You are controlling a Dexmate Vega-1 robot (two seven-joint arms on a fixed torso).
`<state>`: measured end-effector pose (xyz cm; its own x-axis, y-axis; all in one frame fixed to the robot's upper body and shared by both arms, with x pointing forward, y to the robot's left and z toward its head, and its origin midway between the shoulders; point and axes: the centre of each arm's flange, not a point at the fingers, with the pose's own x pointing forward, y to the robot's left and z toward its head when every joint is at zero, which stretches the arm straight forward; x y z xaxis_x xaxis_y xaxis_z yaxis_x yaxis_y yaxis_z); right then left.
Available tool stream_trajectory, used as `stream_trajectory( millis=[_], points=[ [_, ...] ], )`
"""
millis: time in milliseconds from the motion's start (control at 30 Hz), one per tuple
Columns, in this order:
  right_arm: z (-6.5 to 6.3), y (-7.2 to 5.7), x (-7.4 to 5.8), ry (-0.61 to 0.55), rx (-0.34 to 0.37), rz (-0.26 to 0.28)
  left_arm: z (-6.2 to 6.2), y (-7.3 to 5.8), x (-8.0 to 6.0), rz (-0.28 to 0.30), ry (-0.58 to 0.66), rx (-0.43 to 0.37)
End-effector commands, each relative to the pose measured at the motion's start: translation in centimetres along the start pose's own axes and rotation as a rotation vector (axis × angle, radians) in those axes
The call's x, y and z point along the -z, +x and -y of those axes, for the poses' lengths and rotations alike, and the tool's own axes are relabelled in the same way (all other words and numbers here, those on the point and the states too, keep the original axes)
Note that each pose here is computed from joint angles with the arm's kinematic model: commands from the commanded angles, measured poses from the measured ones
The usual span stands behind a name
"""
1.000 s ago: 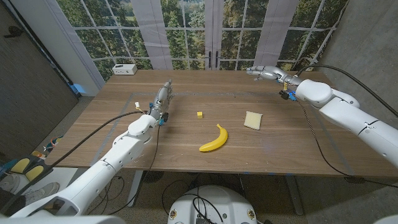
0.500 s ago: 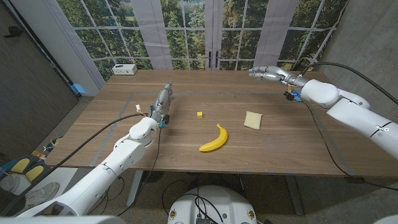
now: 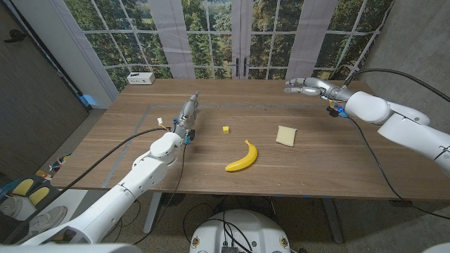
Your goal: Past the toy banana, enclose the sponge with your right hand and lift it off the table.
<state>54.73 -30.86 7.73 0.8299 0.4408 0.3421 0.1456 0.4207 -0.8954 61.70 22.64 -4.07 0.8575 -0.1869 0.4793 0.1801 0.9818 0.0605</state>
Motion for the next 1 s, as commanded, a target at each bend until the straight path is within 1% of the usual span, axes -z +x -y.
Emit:
stream_trajectory(
  millis=[33,333,467,600,1000],
  points=[
    [-0.2,-1.4,0.0,-0.113,-0.018,-0.033,0.9,0.2,-0.1,-0.007,0.006,-0.004],
    [-0.7,-1.6,0.2,-0.225,-0.033,-0.055,1.4,0.2,0.1,-0.014,0.006,0.003],
    [-1.0,-1.6,0.5,-0.243,-0.046,-0.06,1.5,0.2,0.2,-0.02,0.007,0.003],
    [-1.6,-1.5,0.6,-0.277,-0.067,-0.069,1.6,0.3,0.1,-0.018,0.007,0.004],
    [-2.7,-1.4,0.5,-0.36,-0.09,-0.087,1.6,0.3,0.0,-0.019,0.006,0.001]
  ],
)
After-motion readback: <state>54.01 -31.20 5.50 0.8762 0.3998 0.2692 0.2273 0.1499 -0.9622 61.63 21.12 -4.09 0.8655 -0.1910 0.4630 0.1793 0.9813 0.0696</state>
